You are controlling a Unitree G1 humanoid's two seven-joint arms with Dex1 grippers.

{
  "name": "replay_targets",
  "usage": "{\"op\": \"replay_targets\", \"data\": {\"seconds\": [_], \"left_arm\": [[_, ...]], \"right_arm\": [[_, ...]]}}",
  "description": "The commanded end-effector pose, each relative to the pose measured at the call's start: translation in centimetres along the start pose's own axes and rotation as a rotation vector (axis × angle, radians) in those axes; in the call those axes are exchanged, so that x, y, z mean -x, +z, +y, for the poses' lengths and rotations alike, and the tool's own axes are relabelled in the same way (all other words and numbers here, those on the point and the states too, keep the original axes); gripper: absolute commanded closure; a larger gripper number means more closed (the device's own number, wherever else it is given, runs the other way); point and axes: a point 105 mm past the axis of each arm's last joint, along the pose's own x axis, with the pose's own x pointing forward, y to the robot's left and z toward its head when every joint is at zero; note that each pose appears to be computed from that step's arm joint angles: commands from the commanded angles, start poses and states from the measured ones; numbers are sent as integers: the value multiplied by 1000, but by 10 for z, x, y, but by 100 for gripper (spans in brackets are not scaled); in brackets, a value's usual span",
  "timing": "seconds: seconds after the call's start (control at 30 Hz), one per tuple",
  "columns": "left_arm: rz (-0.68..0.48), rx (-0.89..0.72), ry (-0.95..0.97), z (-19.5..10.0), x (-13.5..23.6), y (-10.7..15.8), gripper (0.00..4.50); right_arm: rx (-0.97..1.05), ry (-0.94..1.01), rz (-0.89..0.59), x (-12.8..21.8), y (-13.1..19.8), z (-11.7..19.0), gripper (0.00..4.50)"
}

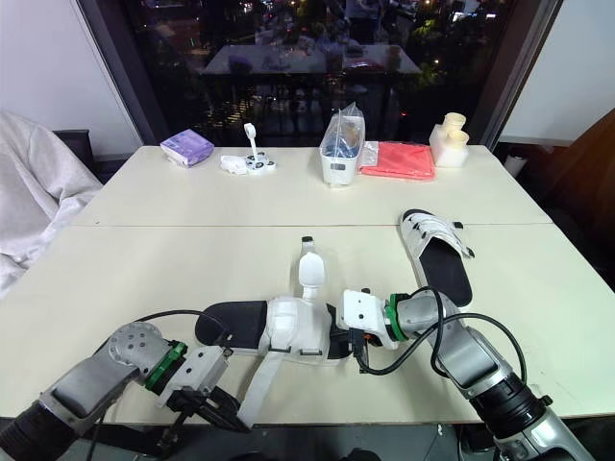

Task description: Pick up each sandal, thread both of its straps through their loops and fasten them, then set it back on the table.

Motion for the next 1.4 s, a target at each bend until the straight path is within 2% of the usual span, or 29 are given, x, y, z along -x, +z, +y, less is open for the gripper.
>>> {"op": "replay_targets", "data": {"seconds": [0.03, 0.2, 0.33, 0.43, 0.5, 0.57, 0.67, 0.9, 1.13, 1.27, 1.4], "left_arm": [[-79, -142, 88, 19, 11, 30, 445], [-194, -151, 195, 49, 29, 65, 445], [-279, -54, 297, 81, 44, 85, 445], [-299, 69, 342, 98, 46, 84, 445], [-298, 108, 349, 102, 45, 81, 445], [-308, 216, 331, 102, 43, 73, 445], [-300, 377, 288, 99, 40, 58, 359], [-349, 450, 221, 97, 41, 62, 6], [-468, 433, 261, 125, 51, 93, 2], [-481, 421, 223, 125, 55, 104, 2], [-497, 384, 287, 142, 60, 111, 2]], "right_arm": [[-42, 36, 44, -3, -13, 11, 450], [-36, 31, 48, -2, -13, 8, 450], [-28, 28, 48, -3, -13, 6, 450], [-20, 26, 47, -4, -12, 4, 450], [-19, 25, 46, -5, -12, 4, 450], [-15, 22, 47, -5, -12, 2, 450], [-14, 16, 49, -5, -12, 1, 450], [-14, 13, 51, -4, -13, 1, 450], [-17, 6, 52, -4, -13, 0, 450], [-17, 5, 54, -3, -13, 0, 450], [-18, 2, 55, -4, -14, 0, 450]]}}
